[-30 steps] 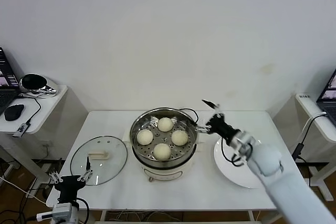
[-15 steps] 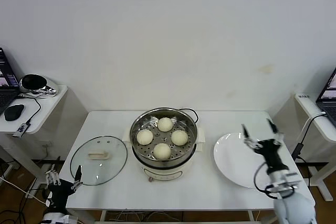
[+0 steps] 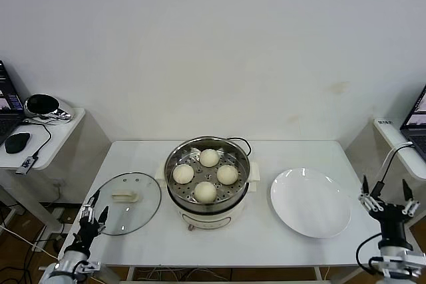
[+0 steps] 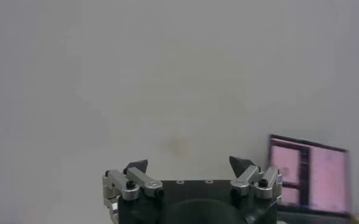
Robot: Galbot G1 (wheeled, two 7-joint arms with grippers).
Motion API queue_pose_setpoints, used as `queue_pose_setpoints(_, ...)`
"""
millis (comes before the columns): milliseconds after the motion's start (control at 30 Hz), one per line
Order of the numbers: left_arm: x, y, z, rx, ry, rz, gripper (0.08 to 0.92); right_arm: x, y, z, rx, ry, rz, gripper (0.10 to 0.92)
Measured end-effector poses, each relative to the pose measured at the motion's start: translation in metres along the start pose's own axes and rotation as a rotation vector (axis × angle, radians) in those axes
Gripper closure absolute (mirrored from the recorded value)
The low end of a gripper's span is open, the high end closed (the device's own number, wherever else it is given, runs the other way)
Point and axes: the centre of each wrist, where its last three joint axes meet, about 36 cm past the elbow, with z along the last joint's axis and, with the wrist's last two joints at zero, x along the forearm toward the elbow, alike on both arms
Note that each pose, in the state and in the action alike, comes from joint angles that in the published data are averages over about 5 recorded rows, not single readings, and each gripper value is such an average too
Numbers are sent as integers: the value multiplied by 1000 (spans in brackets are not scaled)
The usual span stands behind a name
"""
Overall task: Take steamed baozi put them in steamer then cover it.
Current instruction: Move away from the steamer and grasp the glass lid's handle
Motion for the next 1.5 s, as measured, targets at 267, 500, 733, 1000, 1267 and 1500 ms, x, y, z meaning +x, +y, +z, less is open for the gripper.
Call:
queue_pose_setpoints(267,-27,-5,-1,-61,-33,22,177,11,-8,3,13,20,60,200)
queue_pose_setpoints(500,-40,-12,-4,-83,-55,49,177,19,-15,5,27,36,89,200)
queue_pose_setpoints(733,-53,-17,-6,-100,-69,57,177,24,-18,5,33,41,104,200)
queue_pose_setpoints(1000,-75,-19,-4,-117,-72,63,177,28,-21,10,39,53,112,200)
queue_pose_setpoints(1267,-97,-19,1,-119,-59,66,177,30,-22,13,41,62,113,200)
queue_pose_setpoints(1500,-105,-20,6,-109,-54,82,328,30,-22,16,40,70,113,200)
